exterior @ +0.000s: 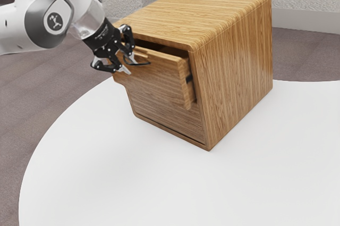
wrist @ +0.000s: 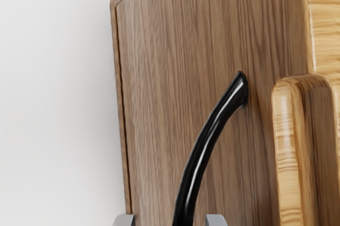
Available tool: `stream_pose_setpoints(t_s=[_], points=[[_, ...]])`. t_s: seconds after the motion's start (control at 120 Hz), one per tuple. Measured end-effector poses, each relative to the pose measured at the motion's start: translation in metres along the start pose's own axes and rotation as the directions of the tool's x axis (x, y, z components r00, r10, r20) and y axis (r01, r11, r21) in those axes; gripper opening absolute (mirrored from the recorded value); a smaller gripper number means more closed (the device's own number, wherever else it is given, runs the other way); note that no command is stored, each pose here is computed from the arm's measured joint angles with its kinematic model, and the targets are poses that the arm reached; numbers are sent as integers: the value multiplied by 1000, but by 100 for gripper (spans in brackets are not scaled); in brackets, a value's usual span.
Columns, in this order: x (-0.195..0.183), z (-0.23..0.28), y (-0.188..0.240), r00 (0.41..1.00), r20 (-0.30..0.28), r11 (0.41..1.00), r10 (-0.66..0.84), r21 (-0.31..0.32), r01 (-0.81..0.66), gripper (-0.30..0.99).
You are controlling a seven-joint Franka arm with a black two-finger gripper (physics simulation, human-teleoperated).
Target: Pull the drawer handle with one arm to open the drawer
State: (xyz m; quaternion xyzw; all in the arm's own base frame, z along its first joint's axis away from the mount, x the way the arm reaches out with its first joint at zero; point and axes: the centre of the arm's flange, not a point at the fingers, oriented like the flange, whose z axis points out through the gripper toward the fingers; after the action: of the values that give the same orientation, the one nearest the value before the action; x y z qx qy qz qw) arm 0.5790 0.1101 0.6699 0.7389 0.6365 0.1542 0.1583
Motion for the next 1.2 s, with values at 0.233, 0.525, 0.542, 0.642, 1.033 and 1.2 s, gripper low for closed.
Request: stream_pose_setpoints(t_s=[0.233,0.525,0.542,0.642,1.033,1.2], points=[[-1,-5,-13,1000,0,1000,-7,3,7,10],[-4,-15,-31,1000,0,1000,-15,2,15,10],[-4,-16,-32,1000,0,1000,-16,2,16,10],[-2,-15,-36,1000,-1,1000,-22,7,22,10],[-3,-28,-57,999,-4,999,-34,4,34,10],[-6,-32,-65,999,-3,999,-36,3,36,10]])
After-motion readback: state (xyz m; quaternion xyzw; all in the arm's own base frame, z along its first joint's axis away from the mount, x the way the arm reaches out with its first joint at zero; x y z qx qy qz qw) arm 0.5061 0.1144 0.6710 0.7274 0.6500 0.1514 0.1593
